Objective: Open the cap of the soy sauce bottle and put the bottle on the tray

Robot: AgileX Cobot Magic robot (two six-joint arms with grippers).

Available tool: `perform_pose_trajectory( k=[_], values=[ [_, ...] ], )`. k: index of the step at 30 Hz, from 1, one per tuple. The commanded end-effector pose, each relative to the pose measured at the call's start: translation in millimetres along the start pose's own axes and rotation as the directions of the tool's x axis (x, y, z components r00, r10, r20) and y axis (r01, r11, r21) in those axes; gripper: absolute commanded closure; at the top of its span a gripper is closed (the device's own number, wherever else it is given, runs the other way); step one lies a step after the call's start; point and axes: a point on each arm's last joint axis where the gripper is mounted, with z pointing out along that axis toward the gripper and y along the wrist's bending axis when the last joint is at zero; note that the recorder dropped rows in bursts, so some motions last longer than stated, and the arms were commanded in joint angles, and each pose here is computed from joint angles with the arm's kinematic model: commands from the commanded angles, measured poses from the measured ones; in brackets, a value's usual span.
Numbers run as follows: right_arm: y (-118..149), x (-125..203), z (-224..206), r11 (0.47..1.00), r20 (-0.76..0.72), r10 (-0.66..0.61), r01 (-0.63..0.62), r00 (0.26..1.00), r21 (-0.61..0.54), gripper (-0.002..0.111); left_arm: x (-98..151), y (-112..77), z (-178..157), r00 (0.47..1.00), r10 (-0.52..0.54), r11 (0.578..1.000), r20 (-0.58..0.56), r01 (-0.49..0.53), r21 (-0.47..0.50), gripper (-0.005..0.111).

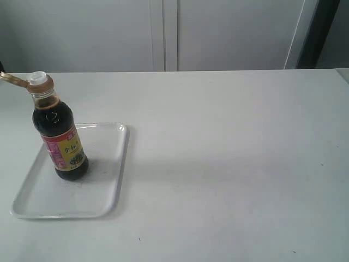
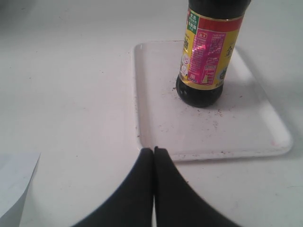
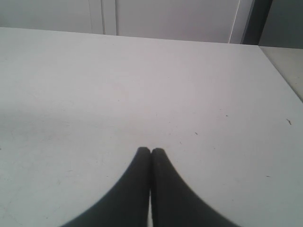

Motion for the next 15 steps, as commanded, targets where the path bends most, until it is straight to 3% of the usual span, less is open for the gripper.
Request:
perform_pose_trajectory(
  k=[1, 15],
  values=[
    [-0.5, 1.1, 0.0, 1.000, 0.003, -0.006, 0.006, 1.000, 0.008, 0.108, 1.4, 0.0, 0.3, 1.000, -0.011, 1.000, 0.000, 0.011, 0.001, 0.107],
    [-0.4, 1.1, 0.0, 1.000, 0.004, -0.002, 0.002, 1.000, 0.007, 0.108, 1.4, 0.0, 0.3, 1.000, -0.011, 1.000, 0.000, 0.011, 0.001, 0.107]
  ],
)
